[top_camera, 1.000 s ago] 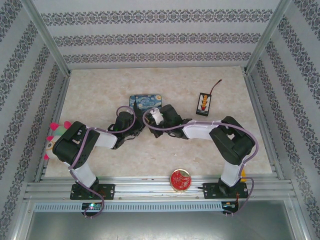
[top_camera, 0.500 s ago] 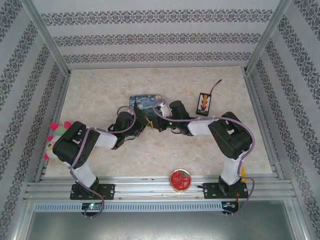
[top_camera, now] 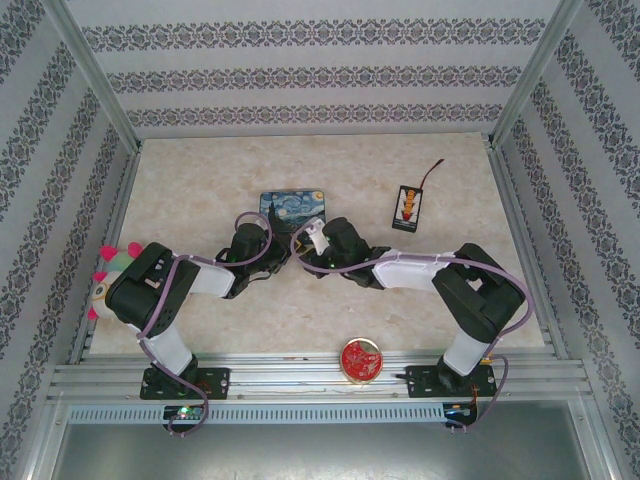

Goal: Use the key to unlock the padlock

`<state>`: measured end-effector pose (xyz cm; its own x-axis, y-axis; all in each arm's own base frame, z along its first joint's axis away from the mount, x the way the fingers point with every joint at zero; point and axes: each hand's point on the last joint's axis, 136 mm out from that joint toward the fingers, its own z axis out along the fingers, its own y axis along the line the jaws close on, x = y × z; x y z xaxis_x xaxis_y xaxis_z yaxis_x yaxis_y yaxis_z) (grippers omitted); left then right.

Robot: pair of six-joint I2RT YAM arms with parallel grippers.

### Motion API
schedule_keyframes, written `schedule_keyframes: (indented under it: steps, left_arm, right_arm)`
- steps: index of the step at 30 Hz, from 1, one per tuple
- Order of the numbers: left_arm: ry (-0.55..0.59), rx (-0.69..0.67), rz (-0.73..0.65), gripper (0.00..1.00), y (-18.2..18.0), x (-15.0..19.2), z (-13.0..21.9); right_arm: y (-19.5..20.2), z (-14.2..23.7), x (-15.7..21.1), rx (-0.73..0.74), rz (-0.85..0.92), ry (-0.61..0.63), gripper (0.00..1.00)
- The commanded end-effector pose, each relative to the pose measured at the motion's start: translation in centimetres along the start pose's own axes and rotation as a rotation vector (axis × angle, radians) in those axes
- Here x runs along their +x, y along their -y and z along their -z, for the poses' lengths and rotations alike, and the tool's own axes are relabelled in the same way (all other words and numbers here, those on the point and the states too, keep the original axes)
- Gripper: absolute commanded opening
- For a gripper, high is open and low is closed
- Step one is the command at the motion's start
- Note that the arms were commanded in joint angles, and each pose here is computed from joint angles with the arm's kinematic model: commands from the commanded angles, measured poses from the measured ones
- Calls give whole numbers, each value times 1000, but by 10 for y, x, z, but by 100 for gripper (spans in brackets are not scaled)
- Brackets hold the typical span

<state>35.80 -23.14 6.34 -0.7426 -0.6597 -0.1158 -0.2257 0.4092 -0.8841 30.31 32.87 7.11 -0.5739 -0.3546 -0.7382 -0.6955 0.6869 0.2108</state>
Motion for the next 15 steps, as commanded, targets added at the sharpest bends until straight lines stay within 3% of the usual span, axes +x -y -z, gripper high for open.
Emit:
schedule_keyframes:
  steps: [1, 15]
  left_arm:
    - [-43, 26, 9, 0, 13, 7, -4]
    - [-51, 33, 17, 0, 15, 7, -6]
  right_arm:
    - [8, -2, 3, 81, 76, -49, 25]
    - [3, -16, 2, 115, 169, -112, 29]
